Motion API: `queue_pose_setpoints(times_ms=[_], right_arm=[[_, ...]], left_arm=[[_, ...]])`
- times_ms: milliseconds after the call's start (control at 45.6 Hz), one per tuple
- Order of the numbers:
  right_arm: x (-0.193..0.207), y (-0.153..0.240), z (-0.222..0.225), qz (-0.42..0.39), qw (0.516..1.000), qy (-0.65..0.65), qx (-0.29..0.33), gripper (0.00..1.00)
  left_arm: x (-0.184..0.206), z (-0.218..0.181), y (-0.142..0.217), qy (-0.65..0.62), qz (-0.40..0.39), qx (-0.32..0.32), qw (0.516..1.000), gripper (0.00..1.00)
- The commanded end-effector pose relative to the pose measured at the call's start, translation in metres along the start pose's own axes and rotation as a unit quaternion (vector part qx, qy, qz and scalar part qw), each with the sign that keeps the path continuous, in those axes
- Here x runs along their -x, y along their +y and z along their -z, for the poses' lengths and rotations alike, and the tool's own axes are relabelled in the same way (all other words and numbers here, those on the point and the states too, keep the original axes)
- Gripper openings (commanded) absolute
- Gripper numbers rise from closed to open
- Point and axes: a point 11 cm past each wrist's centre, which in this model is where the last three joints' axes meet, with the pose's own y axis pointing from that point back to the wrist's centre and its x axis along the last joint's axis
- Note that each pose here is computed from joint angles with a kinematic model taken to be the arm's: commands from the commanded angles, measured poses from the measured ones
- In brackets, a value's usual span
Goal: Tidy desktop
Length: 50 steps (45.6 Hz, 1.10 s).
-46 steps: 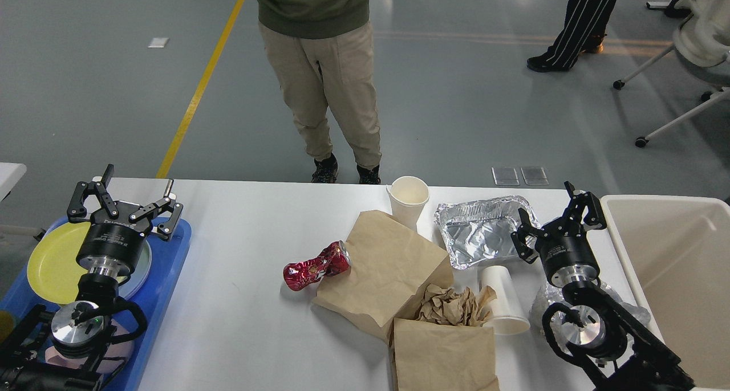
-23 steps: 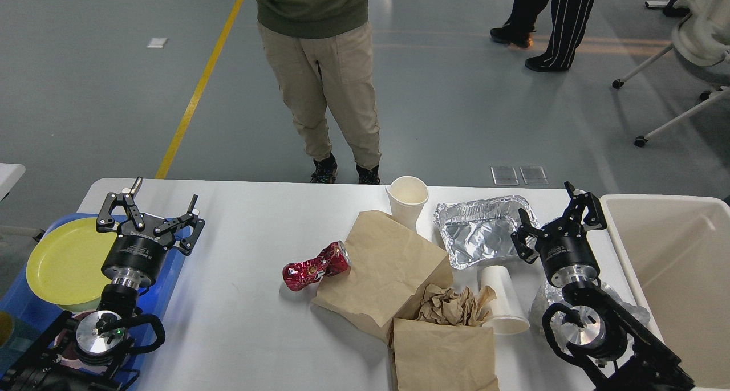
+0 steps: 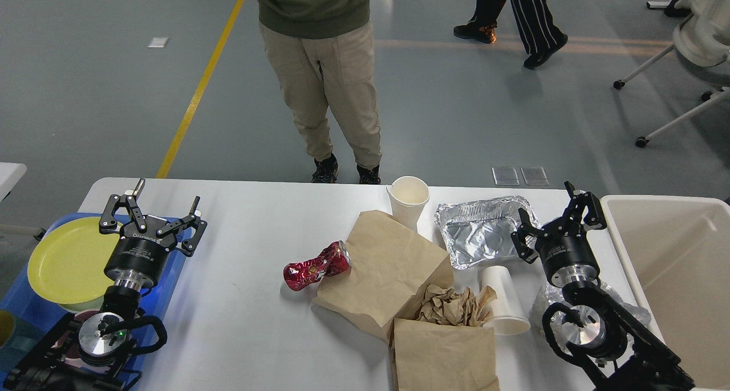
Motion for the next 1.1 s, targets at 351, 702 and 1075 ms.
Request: queue_pose_setpoints(times_ms=[351,702,1075], right_arm=[[0.0,0.0,0.0,0.0,1.0,0.0,0.0,1.0],[0.0,0.0,0.0,0.0,1.0,0.0,0.0,1.0],[0.0021,-0.0034,-0.0011,0.001,1.0,0.001,0.001,1.0]], left_arm=[[-0.001,0.0024,-0.0018,0.012,0.002,0.013,1.0,0.96],[-0.0015,0.0025,-0.0012,0.012,0.002,0.012,1.0,0.96],[-0.0005,0.0024,-0.0019,0.012,0.003,0.013,1.0,0.96]])
